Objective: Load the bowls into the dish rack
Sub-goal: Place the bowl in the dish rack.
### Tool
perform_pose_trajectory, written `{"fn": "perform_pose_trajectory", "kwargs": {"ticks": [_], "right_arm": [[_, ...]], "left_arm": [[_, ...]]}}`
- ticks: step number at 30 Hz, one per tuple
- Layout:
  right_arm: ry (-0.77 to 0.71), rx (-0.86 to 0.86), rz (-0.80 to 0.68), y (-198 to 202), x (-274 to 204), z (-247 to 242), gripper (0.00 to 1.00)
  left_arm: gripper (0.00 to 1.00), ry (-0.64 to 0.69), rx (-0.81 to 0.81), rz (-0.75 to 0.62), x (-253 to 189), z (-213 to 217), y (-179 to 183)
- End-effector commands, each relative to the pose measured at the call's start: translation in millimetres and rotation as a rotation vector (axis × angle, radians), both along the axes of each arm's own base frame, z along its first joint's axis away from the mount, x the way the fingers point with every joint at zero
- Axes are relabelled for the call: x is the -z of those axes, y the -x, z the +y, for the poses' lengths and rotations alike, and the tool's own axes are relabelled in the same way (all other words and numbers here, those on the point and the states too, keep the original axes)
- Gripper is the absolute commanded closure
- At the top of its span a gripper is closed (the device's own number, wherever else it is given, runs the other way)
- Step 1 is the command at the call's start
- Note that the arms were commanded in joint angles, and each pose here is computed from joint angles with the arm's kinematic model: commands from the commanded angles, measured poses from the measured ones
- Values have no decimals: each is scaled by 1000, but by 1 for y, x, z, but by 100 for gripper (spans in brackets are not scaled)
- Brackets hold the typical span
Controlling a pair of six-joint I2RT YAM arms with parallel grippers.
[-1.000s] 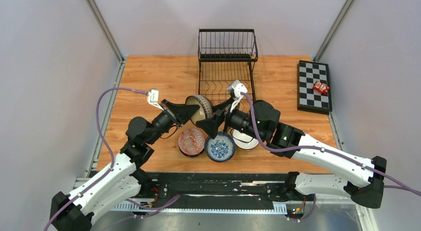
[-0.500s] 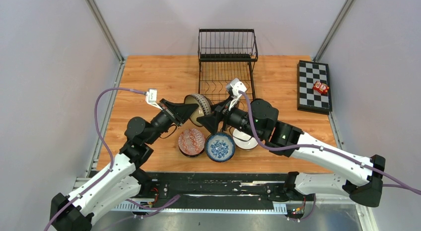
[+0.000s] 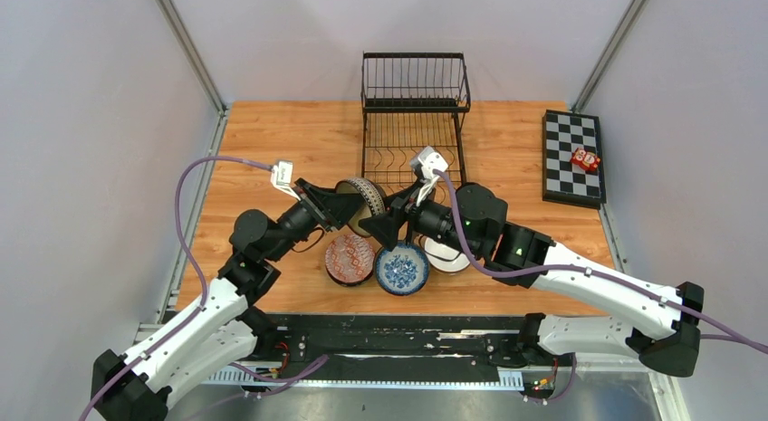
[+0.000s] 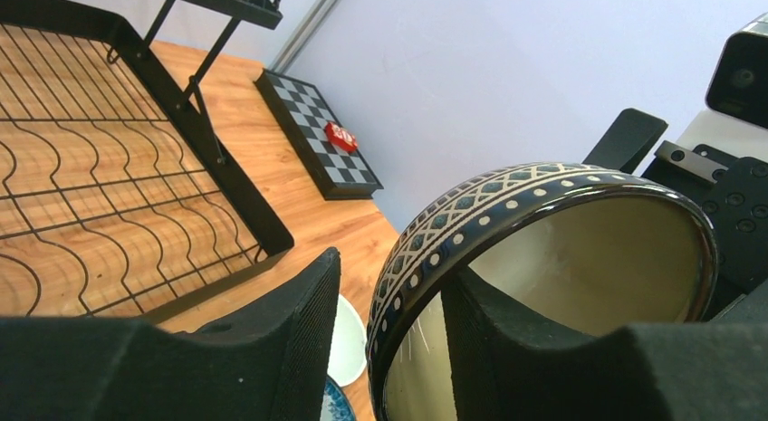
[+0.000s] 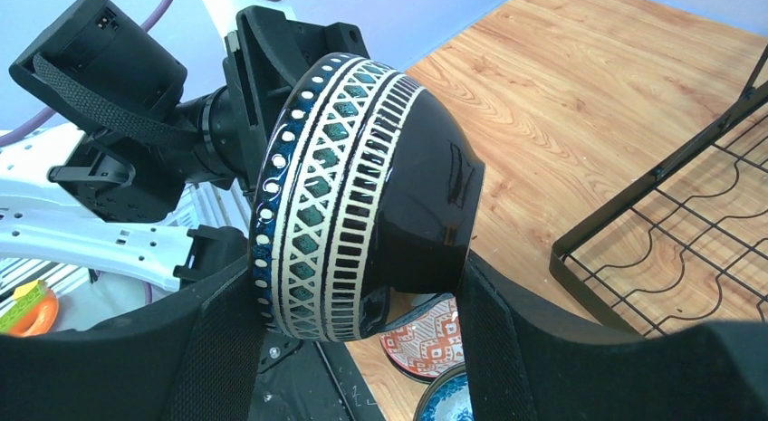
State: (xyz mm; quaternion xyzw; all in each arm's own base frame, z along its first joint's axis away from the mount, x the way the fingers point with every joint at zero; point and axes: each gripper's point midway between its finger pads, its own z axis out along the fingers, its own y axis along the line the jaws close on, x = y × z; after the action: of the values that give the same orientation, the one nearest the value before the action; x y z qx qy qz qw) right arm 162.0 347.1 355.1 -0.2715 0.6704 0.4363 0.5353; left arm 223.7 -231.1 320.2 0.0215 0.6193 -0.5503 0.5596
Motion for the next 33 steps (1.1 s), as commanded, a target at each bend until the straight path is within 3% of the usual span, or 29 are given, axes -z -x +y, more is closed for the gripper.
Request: {"fn": "perform_pose_trajectory", "kwargs": {"ticks": [1, 14, 21, 33], "right_arm": [[-124, -20, -53, 10, -42, -2, 98], [-94, 48, -65, 0, -39, -12, 98], [-56, 105, -85, -8, -37, -22, 98], [45, 248, -137, -33, -28, -45, 98]], "left_arm": [[51, -44, 21, 19, 9, -4, 0], [33, -94, -16, 22, 11, 5, 3], [19, -135, -80, 6, 0, 16, 0], [14, -215, -173, 50, -5, 31, -9]]}}
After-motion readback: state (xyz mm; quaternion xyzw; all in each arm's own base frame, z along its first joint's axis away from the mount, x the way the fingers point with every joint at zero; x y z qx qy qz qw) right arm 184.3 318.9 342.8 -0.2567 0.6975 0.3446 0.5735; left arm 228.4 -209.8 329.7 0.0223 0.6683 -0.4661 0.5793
